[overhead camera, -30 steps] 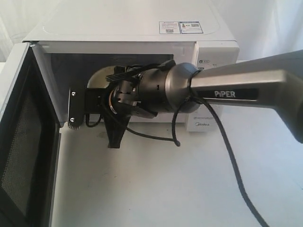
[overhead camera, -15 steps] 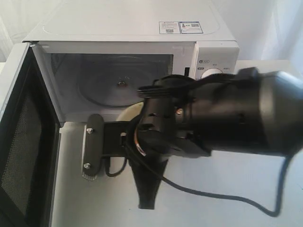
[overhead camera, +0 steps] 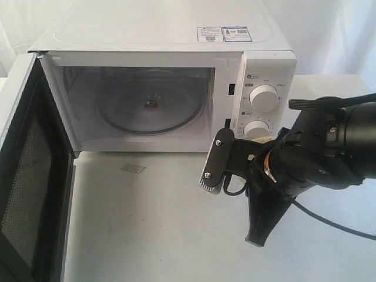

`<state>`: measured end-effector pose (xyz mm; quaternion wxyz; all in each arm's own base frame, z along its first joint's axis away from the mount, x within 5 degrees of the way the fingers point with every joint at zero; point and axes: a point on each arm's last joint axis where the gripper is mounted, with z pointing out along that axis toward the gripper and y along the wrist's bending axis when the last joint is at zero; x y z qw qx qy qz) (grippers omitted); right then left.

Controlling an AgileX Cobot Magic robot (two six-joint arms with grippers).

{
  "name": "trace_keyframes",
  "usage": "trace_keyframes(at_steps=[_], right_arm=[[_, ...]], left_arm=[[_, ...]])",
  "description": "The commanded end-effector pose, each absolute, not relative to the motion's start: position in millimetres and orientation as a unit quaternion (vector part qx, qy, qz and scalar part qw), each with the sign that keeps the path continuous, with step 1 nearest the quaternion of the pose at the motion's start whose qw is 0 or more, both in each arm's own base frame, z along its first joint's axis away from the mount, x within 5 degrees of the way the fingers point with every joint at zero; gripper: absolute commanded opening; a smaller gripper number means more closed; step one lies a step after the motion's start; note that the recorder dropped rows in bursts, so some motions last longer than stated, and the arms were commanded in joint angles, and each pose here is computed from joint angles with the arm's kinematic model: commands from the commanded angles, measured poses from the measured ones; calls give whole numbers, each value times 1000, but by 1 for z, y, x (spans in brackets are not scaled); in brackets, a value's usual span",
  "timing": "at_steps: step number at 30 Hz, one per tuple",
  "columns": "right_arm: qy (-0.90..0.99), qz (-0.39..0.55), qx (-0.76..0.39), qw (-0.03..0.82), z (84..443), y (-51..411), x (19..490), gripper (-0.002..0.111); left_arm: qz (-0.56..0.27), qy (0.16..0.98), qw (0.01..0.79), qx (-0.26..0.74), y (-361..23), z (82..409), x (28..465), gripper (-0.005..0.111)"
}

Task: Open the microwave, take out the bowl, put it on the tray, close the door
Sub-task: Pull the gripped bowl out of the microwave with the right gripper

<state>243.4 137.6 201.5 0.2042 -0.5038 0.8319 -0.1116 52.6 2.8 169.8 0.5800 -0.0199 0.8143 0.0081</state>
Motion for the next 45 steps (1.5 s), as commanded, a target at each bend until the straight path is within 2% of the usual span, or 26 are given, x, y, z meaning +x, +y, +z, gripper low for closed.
trace_keyframes(at_steps=[1, 9, 14, 26, 32, 38, 41, 45], right_arm=[[838, -99, -490, 221, 187, 133, 254, 0], [838, -74, -482, 244, 169, 138, 269, 0], [846, -80, -477, 224, 159, 130, 273, 0], [851, -91, -471, 213, 155, 118, 275, 0], [844, -75, -471, 246, 154, 120, 276, 0], [845, -78, -472, 238, 153, 119, 275, 0], [847, -80, -471, 233, 153, 118, 274, 6], [851, -85, -470, 218, 152, 116, 273, 27]], left_arm=[[6, 814, 581, -24, 3, 169, 53, 0], [6, 814, 581, -24, 3, 169, 53, 0], [6, 814, 581, -24, 3, 169, 53, 0], [6, 814, 581, -24, 3, 169, 53, 0], [6, 814, 581, -24, 3, 169, 53, 0], [6, 814, 581, -24, 3, 169, 53, 0], [6, 814, 581, -24, 3, 169, 53, 0], [6, 814, 581, -24, 3, 169, 53, 0]])
